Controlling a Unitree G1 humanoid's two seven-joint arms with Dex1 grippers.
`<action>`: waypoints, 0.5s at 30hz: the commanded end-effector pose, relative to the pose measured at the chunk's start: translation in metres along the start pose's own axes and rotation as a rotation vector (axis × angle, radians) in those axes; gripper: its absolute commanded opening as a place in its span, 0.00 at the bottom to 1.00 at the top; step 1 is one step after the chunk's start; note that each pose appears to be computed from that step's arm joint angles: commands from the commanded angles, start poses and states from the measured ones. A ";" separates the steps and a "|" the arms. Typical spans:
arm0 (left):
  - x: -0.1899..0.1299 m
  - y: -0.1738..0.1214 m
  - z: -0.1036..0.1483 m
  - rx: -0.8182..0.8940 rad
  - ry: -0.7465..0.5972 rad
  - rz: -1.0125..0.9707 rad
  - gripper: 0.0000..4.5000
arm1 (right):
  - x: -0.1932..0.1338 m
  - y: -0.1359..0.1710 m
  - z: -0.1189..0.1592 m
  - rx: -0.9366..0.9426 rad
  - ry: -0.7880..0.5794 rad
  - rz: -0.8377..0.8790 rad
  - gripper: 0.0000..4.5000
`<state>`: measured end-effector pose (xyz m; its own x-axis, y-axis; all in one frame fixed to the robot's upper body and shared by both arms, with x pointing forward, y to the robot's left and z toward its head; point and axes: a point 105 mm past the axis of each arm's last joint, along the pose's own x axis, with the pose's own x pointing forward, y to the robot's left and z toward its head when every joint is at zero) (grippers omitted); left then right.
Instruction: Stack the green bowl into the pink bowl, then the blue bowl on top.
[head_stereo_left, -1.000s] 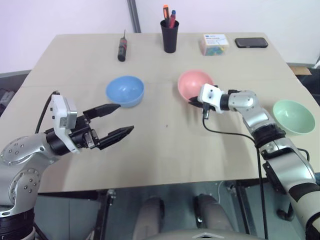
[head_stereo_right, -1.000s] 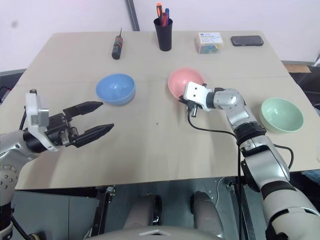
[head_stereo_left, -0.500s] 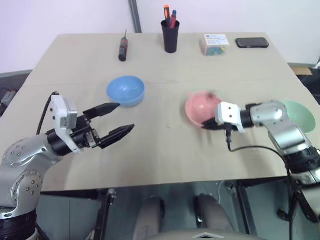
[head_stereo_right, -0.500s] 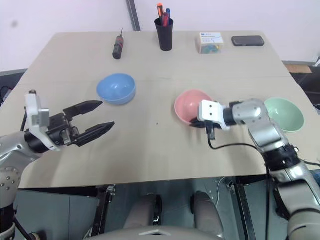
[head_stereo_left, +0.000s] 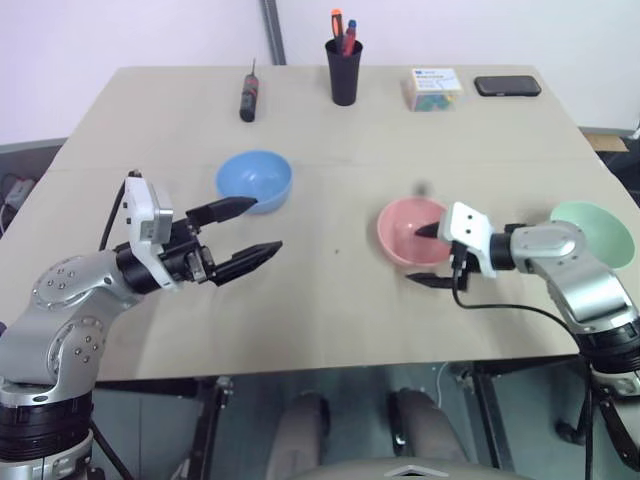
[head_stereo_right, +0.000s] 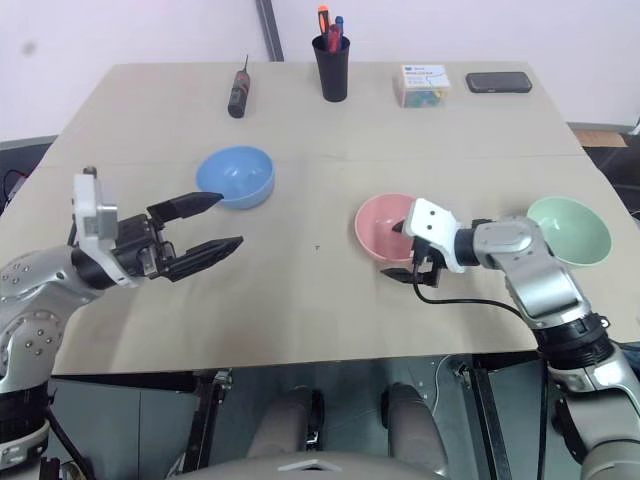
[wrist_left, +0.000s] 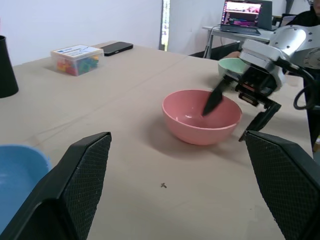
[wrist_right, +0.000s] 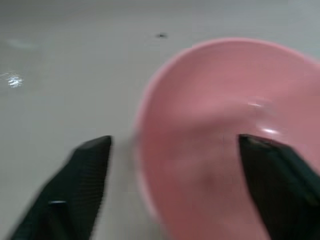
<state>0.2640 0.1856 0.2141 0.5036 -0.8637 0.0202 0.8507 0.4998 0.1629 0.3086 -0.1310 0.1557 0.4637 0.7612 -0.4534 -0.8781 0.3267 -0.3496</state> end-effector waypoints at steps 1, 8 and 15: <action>0.006 -0.002 0.007 0.035 -0.017 -0.054 1.00 | -0.040 -0.007 0.029 0.011 -0.110 -0.104 0.98; 0.025 -0.003 0.006 0.042 -0.026 -0.151 1.00 | -0.112 -0.053 -0.009 0.173 -0.004 -0.605 0.98; 0.037 -0.001 0.006 0.049 -0.038 -0.205 1.00 | -0.131 -0.058 -0.082 0.331 0.225 -0.838 0.98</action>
<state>0.2812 0.1531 0.2146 0.3264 -0.9452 0.0094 0.9294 0.3228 0.1791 0.3088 -0.2901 0.1635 0.9292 0.1300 -0.3460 -0.2671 0.8831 -0.3858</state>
